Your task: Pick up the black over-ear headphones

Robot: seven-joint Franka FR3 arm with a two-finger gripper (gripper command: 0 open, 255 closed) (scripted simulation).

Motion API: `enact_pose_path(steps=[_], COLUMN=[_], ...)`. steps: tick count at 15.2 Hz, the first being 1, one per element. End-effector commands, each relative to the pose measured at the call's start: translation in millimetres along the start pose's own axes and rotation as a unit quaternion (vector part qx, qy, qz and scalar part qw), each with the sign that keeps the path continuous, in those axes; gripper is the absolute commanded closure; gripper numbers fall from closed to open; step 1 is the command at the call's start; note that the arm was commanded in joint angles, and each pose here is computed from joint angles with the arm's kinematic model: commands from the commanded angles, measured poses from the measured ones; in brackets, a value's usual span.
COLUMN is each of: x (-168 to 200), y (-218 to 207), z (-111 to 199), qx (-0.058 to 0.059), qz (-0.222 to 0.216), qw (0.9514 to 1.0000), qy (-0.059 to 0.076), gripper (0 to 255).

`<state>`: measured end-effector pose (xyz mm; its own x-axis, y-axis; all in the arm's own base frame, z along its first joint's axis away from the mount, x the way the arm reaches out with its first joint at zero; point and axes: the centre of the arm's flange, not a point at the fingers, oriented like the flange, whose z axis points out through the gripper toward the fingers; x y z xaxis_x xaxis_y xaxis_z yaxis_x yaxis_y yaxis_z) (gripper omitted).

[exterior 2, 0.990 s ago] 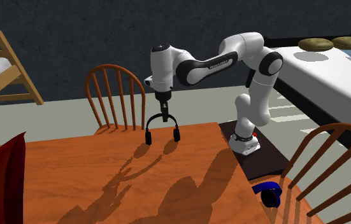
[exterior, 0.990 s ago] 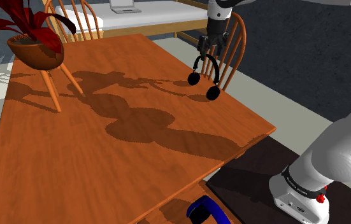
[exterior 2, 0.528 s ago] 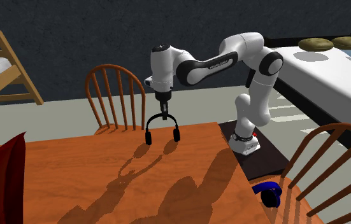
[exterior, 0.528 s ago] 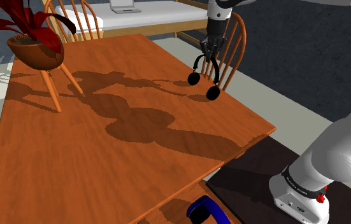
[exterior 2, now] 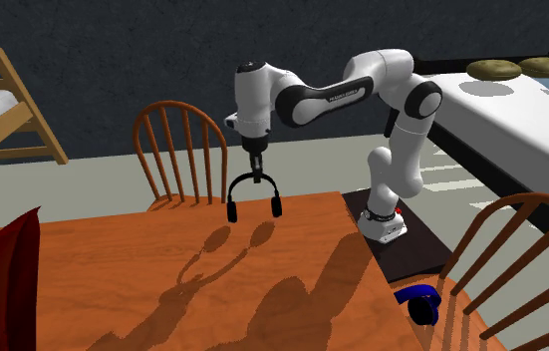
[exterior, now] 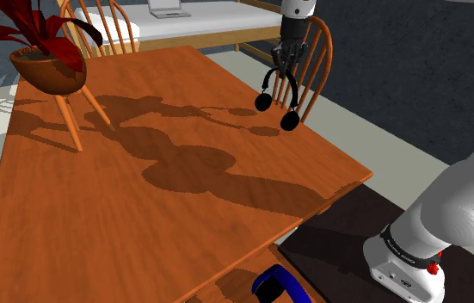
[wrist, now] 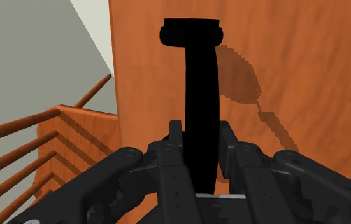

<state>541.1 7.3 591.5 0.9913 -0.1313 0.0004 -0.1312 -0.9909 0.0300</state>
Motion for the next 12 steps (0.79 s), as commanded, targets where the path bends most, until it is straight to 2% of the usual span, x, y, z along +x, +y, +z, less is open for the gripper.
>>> enact_pose_path(steps=[1, 10, 12], x=[-0.4, -0.4, -0.4], y=[-0.1, 1.4, 1.4], z=[-10.6, -58.1, -58.9], qx=[0.000, 0.000, 0.000], qz=[0.000, 0.000, 0.000], qw=[1.0000, 1.0000, 1.0000], qy=[0.000, 0.000, 0.000], gripper=[255, 255, 255])
